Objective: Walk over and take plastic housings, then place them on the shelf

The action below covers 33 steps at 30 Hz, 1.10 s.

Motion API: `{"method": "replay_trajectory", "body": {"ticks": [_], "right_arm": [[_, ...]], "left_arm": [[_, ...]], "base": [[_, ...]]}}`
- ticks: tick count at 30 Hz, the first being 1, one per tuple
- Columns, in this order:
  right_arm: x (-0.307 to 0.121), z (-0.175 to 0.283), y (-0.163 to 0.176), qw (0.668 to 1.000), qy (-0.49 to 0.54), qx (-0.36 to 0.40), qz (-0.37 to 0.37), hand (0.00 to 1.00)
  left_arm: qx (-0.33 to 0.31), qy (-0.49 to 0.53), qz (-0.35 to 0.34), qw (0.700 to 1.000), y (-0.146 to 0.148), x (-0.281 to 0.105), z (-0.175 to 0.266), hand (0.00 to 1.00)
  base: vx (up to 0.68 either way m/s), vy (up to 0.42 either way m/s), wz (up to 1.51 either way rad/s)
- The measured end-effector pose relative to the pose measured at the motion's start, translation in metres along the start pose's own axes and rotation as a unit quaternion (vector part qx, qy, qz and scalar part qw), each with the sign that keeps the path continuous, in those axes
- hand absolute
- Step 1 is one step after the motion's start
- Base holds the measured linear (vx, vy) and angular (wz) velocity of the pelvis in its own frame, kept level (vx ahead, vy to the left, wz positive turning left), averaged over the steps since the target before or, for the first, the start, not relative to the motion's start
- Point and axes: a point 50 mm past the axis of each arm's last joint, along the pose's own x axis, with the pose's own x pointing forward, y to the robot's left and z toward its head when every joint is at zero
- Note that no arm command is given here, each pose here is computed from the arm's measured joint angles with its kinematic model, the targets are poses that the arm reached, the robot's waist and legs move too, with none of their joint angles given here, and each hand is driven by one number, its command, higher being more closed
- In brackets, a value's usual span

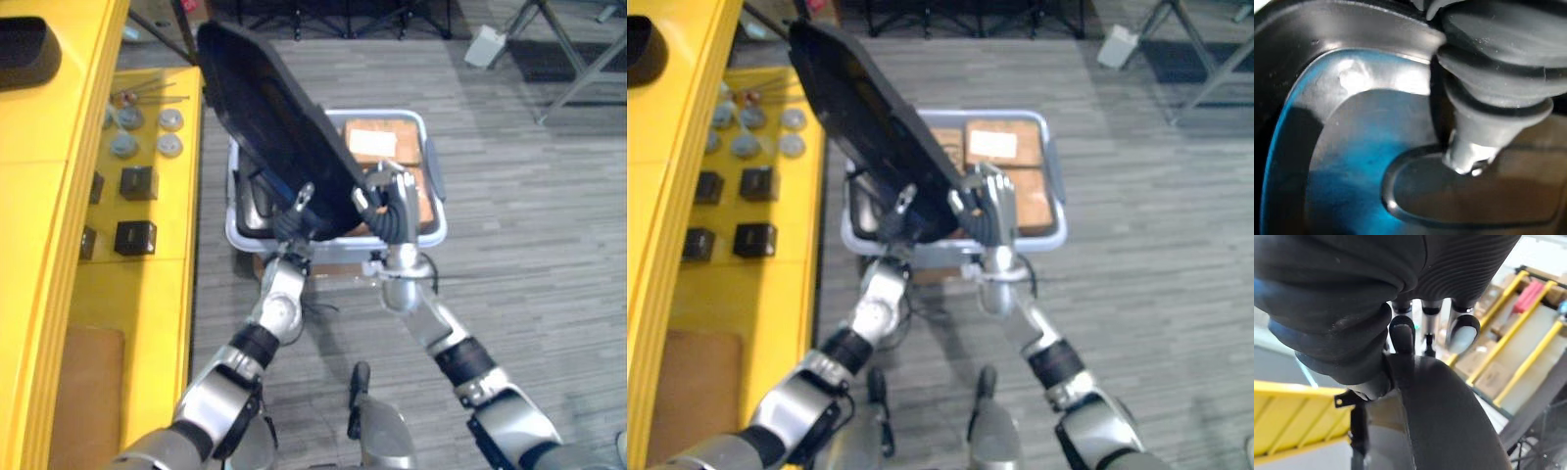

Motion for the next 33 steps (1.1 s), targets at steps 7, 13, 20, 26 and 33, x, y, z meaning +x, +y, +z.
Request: {"method": "replay_trajectory", "body": {"ticks": [7, 13, 20, 26, 33], "right_arm": [[-0.061, -0.013, 0.000, 0.995, 0.090, 0.028, 0.023, 0.00], [-0.084, -0.018, 0.001, 0.987, 0.148, 0.050, 0.025, 0.00], [-0.108, -0.022, 0.004, 0.963, 0.245, 0.110, -0.009, 0.00], [-0.120, -0.016, -0.005, 0.897, 0.323, 0.288, -0.091, 0.00], [-0.101, -0.011, -0.046, 0.830, 0.272, 0.458, -0.167, 0.00]], "left_arm": [[0.115, 0.019, 0.036, 0.993, 0.019, -0.038, -0.013, 1.00], [0.230, -0.004, 0.054, 0.972, 0.020, -0.055, -0.009, 1.00], [0.417, -0.067, 0.084, 0.903, 0.025, -0.073, 0.002, 1.00], [0.506, -0.083, 0.146, 0.846, 0.042, -0.104, 0.003, 1.00], [0.555, -0.117, 0.238, 0.789, 0.065, -0.128, 0.025, 1.00]], "base": [[0.02, -0.009, 0.03], [0.00, -0.005, 0.13], [0.00, 0.000, 0.00], [-0.02, 0.000, -0.01], [-0.02, 0.001, -0.03]]}}
